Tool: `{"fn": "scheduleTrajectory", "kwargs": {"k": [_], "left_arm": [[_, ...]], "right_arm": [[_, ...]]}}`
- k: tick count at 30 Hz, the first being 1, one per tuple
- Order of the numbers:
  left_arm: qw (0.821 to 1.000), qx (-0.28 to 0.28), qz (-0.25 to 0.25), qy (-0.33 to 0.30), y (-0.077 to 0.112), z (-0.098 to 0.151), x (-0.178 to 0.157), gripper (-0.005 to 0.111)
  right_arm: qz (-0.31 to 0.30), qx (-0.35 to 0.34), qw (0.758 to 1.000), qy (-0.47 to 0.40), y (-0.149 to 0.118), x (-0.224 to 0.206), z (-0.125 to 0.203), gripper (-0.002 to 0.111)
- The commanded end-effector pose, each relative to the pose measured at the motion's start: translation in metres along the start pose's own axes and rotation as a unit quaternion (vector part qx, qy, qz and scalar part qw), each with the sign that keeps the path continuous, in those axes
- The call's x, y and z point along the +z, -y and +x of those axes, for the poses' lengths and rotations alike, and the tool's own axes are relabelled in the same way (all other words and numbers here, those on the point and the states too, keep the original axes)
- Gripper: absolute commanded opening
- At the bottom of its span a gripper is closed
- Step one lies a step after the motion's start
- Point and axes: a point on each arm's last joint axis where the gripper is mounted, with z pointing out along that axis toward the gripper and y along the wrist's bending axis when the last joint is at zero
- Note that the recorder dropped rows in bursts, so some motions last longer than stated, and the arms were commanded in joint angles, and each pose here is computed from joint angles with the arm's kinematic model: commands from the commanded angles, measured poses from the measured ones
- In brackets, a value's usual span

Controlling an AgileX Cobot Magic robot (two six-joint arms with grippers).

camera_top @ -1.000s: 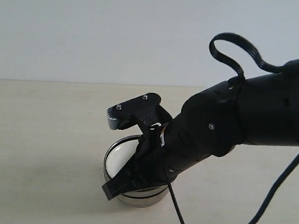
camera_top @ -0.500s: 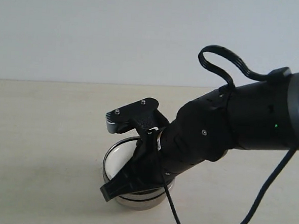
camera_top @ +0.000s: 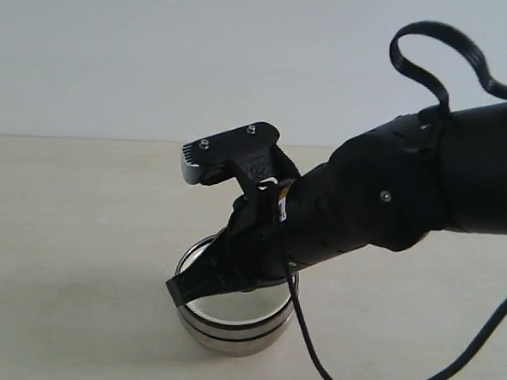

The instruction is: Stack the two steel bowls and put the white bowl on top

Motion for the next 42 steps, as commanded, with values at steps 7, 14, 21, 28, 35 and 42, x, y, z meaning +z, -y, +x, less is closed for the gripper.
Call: {"fn": "scheduleTrajectory", "kwargs": {"k": [7, 14, 21, 28, 35, 42], "left_arm": [[1.000, -0.002, 0.002, 0.004, 0.000, 0.000, 0.000, 0.004], [1.000, -0.002, 0.002, 0.004, 0.000, 0.000, 0.000, 0.004], [1.000, -0.002, 0.002, 0.004, 0.000, 0.000, 0.000, 0.004], [1.000, -0.002, 0.002, 0.004, 0.000, 0.000, 0.000, 0.004], [1.000, -0.002, 0.002, 0.004, 0.000, 0.000, 0.000, 0.004], [1.000, -0.002, 0.002, 0.004, 0.000, 0.000, 0.000, 0.004]], "right_arm": [[-0.005, -0.014, 1.000, -0.015, -0.003, -0.042, 0.001, 0.000], [-0.001, -0.004, 0.998, -0.062, 0.001, -0.028, 0.036, 0.000], [0.004, 0.001, 1.000, 0.014, 0.005, -0.015, 0.050, 0.000], [0.007, 0.020, 1.000, 0.019, 0.007, 0.007, 0.055, 0.000], [0.009, 0.020, 1.000, 0.018, 0.008, 0.018, 0.058, 0.000], [0.007, 0.020, 0.999, 0.039, 0.007, 0.005, 0.050, 0.000]]}}
